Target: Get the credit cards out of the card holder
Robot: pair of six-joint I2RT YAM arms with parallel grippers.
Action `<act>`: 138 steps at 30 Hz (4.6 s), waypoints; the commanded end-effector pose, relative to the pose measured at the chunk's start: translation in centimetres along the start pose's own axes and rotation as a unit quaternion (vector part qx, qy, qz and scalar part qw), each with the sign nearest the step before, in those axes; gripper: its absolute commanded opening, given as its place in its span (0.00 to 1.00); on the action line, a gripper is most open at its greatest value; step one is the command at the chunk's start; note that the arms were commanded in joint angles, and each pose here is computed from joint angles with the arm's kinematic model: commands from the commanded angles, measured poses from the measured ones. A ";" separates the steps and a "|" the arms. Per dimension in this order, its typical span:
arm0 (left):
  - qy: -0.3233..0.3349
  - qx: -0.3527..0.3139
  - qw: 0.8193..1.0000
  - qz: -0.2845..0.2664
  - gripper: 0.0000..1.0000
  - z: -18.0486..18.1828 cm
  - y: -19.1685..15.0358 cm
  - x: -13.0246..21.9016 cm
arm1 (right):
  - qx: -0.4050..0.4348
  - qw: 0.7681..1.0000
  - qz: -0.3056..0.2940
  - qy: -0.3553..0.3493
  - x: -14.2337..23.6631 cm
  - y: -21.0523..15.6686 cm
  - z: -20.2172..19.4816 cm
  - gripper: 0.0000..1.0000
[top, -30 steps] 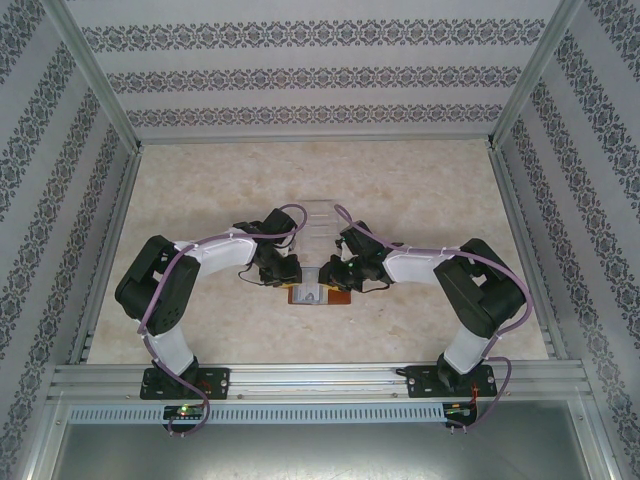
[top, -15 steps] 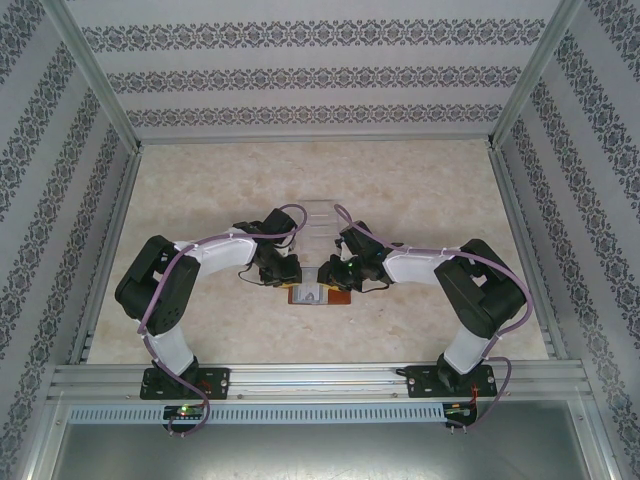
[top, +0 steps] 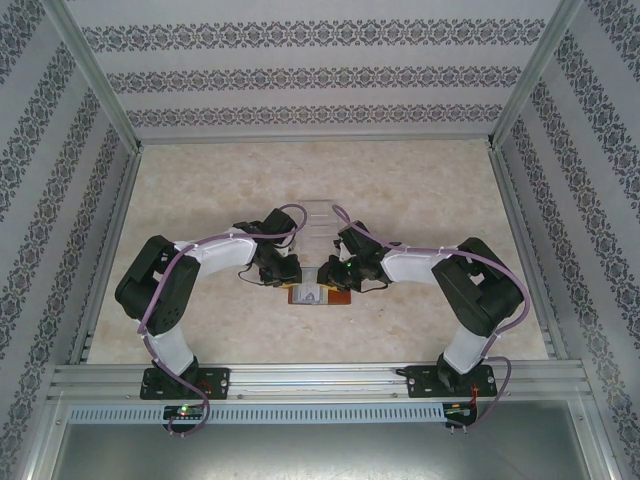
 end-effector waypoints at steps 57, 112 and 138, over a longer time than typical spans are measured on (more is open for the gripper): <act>-0.021 -0.006 1.000 -0.011 0.28 -2.3 -1.0 1.8 | 0.012 0.999 -0.042 0.005 3.6 0.0 0.1 0.24; 0.073 -0.016 0.997 0.025 0.28 0.1 -1.3 -0.7 | 0.004 0.998 -0.030 0.062 2.2 -0.1 -2.2 0.08; 0.005 -0.044 0.999 -0.031 0.28 -2.8 0.4 3.7 | 0.132 0.989 -0.072 0.012 8.7 1.3 0.8 0.00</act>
Point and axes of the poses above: each hand's point on the last joint's axis, 136 mm out from that joint toward the fingers, its own x axis back along the fingers, its own z axis along the line the jaws close on, y = z × x, the point moved 7 cm from there along x, back along the fingers, and after that the axes turned 7 degrees about x, right-handed, at the moved point
